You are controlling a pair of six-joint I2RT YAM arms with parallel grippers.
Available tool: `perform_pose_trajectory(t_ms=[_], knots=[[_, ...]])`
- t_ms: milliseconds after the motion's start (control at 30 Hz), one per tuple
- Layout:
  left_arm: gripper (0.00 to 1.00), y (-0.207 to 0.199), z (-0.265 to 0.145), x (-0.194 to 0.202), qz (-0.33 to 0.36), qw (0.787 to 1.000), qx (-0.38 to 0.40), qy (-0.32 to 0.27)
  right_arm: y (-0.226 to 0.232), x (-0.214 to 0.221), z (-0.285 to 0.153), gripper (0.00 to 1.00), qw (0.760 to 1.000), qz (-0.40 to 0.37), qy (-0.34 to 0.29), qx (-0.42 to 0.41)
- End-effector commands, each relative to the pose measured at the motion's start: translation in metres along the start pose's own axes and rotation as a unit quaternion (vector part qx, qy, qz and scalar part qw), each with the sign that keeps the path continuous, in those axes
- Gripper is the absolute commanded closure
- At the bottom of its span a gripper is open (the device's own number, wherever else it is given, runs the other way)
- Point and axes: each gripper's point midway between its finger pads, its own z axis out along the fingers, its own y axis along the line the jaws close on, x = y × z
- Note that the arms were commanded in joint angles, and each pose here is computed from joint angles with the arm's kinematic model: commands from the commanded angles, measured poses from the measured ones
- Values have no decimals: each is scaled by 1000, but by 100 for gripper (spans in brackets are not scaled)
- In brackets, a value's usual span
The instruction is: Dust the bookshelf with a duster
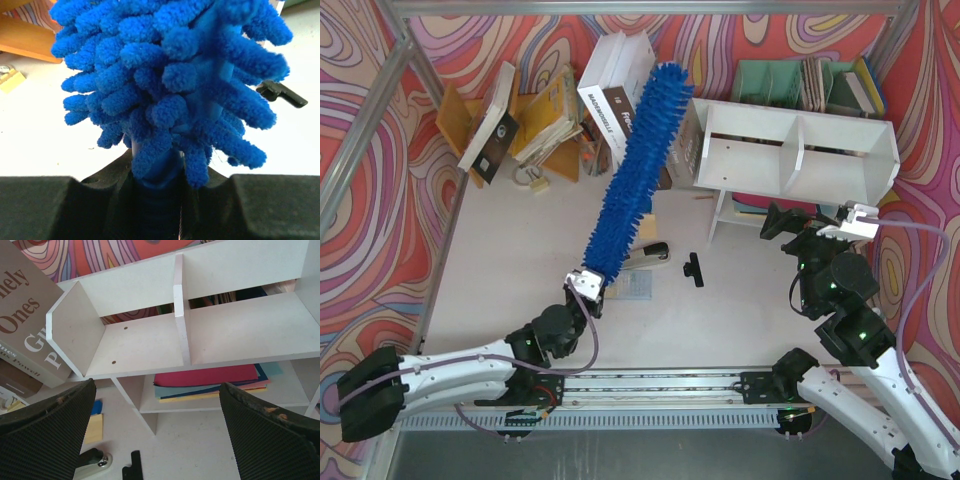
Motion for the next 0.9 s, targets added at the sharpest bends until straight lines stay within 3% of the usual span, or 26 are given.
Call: perform_pose_trajectory(t_ms=[0, 400, 600, 867], knots=[[100, -8, -2, 17, -11, 999, 22, 22, -4, 2, 0, 1, 1000, -4, 1, 11], [100, -19, 7, 60, 8, 997, 17, 77, -4, 1, 1, 1, 1000, -5, 0, 12], [100, -8, 13, 38, -6, 999, -5, 48, -4, 2, 1, 1, 1000, -7, 1, 11], [100, -3, 23, 12, 6, 999, 5, 53, -5, 0, 0, 1, 1000, -3, -1, 12]])
